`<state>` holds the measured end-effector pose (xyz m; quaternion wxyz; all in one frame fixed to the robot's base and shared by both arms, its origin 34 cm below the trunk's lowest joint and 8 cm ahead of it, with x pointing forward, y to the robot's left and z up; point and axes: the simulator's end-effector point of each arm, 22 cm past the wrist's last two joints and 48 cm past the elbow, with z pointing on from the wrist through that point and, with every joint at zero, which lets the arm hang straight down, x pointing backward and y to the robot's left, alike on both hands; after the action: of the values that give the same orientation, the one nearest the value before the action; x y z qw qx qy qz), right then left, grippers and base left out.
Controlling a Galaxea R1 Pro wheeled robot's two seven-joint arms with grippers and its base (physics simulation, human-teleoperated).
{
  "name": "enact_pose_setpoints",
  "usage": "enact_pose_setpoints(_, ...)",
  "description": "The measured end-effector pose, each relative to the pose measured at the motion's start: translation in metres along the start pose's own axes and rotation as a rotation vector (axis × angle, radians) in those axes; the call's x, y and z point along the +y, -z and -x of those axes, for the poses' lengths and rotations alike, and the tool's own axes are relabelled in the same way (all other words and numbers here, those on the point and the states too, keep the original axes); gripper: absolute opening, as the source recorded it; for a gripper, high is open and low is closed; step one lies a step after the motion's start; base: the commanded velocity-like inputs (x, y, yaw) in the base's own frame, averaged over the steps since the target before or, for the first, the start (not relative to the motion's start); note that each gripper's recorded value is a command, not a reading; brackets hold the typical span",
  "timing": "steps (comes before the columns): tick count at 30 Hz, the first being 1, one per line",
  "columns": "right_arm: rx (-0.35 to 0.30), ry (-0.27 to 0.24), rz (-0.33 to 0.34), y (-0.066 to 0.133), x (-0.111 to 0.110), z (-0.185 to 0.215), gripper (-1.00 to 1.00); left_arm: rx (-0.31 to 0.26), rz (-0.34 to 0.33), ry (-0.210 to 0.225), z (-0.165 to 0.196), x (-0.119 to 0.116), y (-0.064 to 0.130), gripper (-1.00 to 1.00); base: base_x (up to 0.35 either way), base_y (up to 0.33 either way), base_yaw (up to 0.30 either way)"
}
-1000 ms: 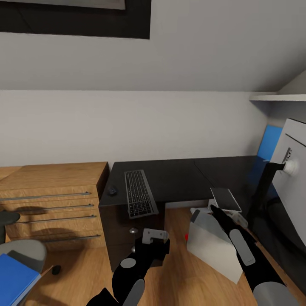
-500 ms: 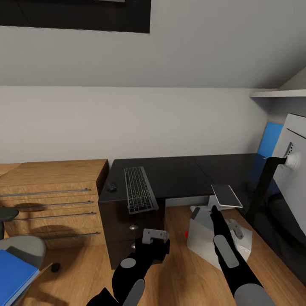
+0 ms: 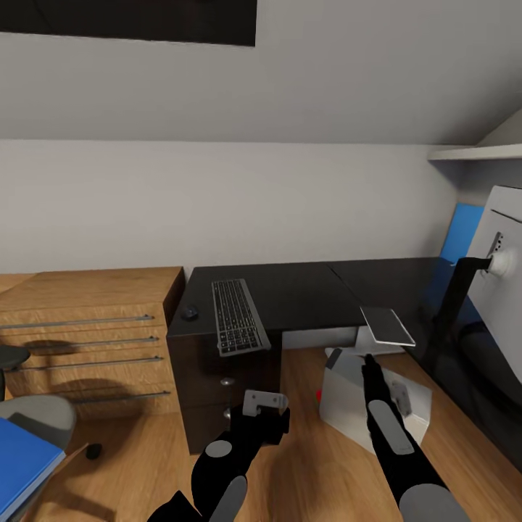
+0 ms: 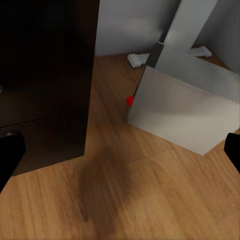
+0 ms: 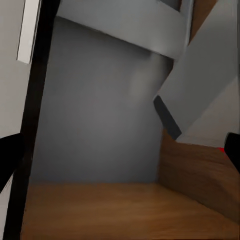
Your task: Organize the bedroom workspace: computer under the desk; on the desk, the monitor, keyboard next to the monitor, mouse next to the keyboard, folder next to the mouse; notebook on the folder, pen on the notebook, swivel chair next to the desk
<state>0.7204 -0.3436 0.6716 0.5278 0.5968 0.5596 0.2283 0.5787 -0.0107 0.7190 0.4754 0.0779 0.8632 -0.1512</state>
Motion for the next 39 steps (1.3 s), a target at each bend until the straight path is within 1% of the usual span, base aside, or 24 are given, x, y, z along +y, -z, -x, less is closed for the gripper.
enact_pose_setpoints(4,-0.026,-0.050,-0.009,-0.004,-0.010,0.011,1.00,0.000,0.000,0.000,-0.008,0.001,-0.003,1.00,0.000,0.000,0.000)
enact_pose_setpoints(5,-0.037,-0.064,-0.004,-0.005,-0.010,0.017,1.00,0.000,0.000,0.000,-0.010,0.001,-0.004,1.00,0.000,0.000,0.000)
enact_pose_setpoints(7,-0.046,-0.074,0.006,-0.006,-0.011,0.020,1.00,0.000,0.000,0.000,-0.014,0.002,-0.005,1.00,0.000,0.000,0.000)
enact_pose_setpoints(8,-0.052,-0.080,0.017,-0.006,-0.007,0.023,1.00,0.000,0.000,0.000,-0.014,0.002,-0.005,1.00,0.000,0.000,0.000)
enact_pose_setpoints(18,-0.065,-0.090,0.070,-0.005,0.006,0.030,1.00,0.003,-0.001,-0.003,-0.015,0.002,-0.006,1.00,0.000,0.000,0.000)
enact_pose_setpoints(30,-0.067,-0.091,0.084,-0.005,0.009,0.031,1.00,0.004,0.000,-0.005,-0.016,0.003,-0.006,1.00,0.000,0.000,0.000)
enact_pose_setpoints(39,-0.088,-0.102,0.114,-0.004,0.022,0.044,1.00,0.013,0.002,-0.007,-0.020,0.004,-0.007,1.00,0.000,0.000,0.000)
